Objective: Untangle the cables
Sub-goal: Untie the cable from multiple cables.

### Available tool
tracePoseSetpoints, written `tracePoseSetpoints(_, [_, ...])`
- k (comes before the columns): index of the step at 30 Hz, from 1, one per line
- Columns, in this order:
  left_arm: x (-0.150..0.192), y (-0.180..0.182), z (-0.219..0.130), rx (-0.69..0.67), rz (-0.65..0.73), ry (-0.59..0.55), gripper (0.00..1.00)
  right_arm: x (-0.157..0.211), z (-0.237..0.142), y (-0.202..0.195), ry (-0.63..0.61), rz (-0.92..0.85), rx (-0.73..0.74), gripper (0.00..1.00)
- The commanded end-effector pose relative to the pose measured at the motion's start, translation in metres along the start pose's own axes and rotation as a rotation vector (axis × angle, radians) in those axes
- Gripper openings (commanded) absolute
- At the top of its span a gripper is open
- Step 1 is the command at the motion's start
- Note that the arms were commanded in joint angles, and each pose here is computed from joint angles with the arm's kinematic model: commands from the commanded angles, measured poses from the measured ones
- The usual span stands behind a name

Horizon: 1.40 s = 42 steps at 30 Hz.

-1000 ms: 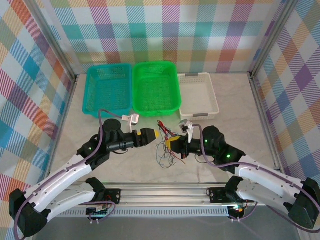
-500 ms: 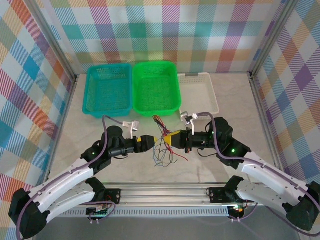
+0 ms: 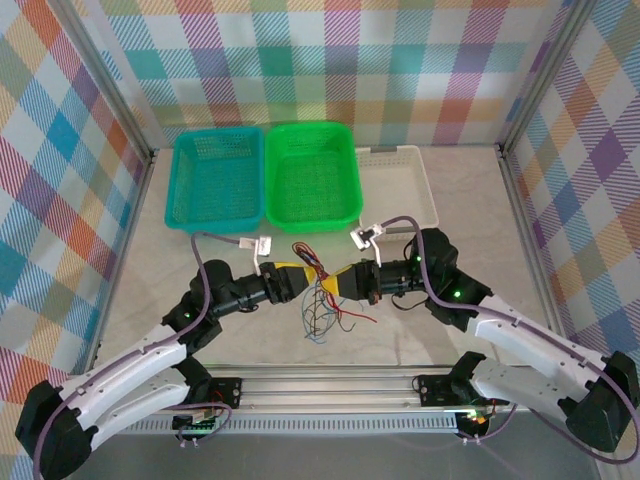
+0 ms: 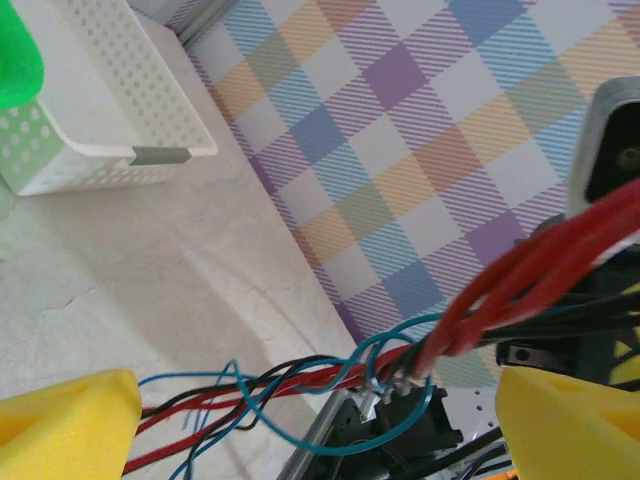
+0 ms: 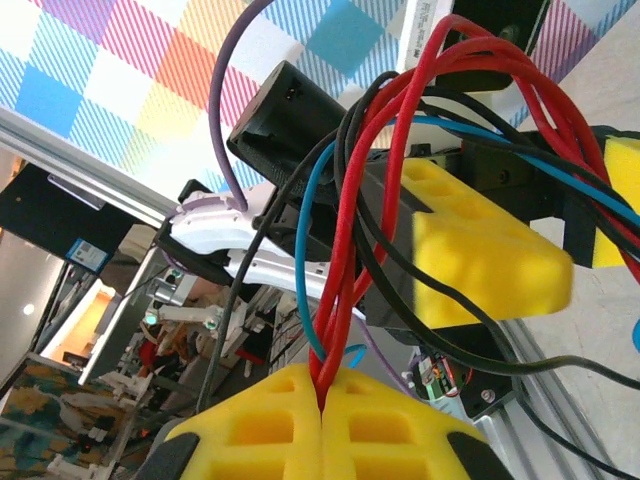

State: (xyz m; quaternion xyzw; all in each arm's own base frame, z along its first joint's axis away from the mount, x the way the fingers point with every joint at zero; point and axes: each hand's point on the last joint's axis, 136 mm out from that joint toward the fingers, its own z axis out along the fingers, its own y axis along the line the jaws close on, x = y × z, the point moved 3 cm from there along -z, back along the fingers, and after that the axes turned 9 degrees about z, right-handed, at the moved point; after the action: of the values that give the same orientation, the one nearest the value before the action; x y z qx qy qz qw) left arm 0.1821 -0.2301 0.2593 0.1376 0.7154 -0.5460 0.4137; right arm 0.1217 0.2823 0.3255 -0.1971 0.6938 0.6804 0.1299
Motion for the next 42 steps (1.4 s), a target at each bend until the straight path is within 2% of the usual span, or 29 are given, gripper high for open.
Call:
tracePoseSetpoints(1, [-0.004, -0.007, -0.002, 0.041, 0.037, -0.054, 0.90, -0.010, -0.001, 0.027, -0.003, -0.051, -0.094, 0.00])
tracePoseSetpoints(4, [-0.008, -0.008, -0.001, 0.057, 0.031, -0.087, 0.85, -0.011, 0.002, 0.029, 0.002, -0.040, -0.121, 0.00])
tracePoseSetpoints(8, [-0.012, -0.010, 0.004, 0.058, 0.031, -0.081, 0.65, -0.012, 0.004, 0.027, 0.003, -0.020, -0.133, 0.00])
tracePoseSetpoints(11, [-0.014, -0.009, 0.006, 0.050, 0.024, -0.083, 0.55, -0.010, 0.005, 0.022, 0.010, 0.004, -0.132, 0.00])
tracePoseSetpoints(17, [-0.020, -0.010, 0.009, 0.050, 0.018, -0.107, 0.50, -0.006, 0.004, 0.016, 0.006, 0.029, -0.137, 0.00])
tracePoseSetpoints(18, [-0.020, -0.009, 0.009, 0.048, 0.015, -0.108, 0.50, -0.006, 0.005, 0.015, 0.007, 0.033, -0.138, 0.00])
tracePoseSetpoints(20, [-0.020, -0.006, 0.011, 0.034, 0.007, -0.116, 0.59, -0.006, 0.005, 0.013, 0.008, 0.044, -0.140, 0.00])
tracePoseSetpoints(23, [-0.023, -0.006, 0.014, 0.036, 0.004, -0.123, 0.61, -0.004, 0.006, 0.012, 0.015, 0.050, -0.145, 0.00])
tracePoseSetpoints(30, [-0.026, -0.007, 0.024, 0.042, 0.004, -0.117, 0.36, -0.001, 0.006, 0.007, 0.020, 0.063, -0.144, 0.00])
tracePoseSetpoints(35, [-0.030, -0.006, 0.025, 0.026, 0.001, -0.136, 0.26, 0.005, 0.006, -0.001, 0.022, 0.082, -0.148, 0.00])
tracePoseSetpoints(37, [-0.032, -0.006, 0.025, 0.024, 0.001, -0.139, 0.18, 0.008, 0.006, -0.003, 0.026, 0.085, -0.144, 0.00])
tracePoseSetpoints(40, [-0.032, -0.006, 0.025, 0.016, -0.003, -0.136, 0.00, 0.010, 0.003, -0.001, 0.021, 0.081, -0.139, 0.00])
tracePoseSetpoints(42, [-0.030, -0.003, 0.024, 0.004, -0.007, -0.131, 0.00, 0.011, 0.000, 0.001, 0.013, 0.071, -0.128, 0.00])
